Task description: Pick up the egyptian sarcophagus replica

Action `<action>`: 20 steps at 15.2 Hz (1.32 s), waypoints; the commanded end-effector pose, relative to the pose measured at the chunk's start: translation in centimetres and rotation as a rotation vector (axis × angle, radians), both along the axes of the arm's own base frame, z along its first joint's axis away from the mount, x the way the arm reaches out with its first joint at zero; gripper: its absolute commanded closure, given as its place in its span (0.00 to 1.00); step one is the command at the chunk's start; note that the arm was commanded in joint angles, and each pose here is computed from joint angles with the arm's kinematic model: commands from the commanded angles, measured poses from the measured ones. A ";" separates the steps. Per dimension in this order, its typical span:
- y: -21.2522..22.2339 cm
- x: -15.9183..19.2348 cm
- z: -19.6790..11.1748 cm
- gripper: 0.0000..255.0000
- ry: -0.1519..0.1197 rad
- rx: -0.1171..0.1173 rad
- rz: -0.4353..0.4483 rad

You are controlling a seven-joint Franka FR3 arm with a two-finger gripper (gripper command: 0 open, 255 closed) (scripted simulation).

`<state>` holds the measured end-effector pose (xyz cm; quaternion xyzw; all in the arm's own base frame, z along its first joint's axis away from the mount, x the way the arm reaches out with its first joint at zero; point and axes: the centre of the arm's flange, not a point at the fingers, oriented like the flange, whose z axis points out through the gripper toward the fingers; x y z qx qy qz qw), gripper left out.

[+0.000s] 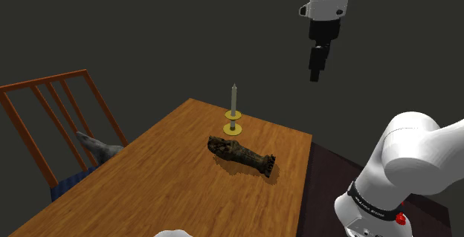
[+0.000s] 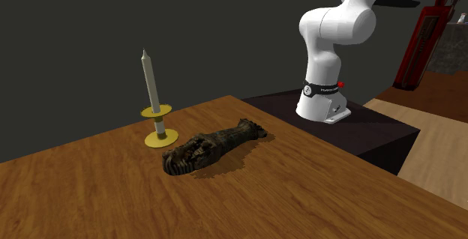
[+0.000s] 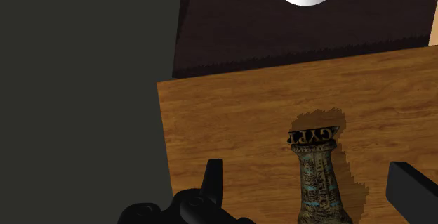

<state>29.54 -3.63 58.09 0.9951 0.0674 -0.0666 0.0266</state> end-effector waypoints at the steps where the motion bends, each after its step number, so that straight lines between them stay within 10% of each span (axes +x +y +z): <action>1: 0.0 0.0 0.0 0.00 0.000 0.000 0.000; 20: 6.8 2.7 -23.1 0.00 -0.206 0.028 0.109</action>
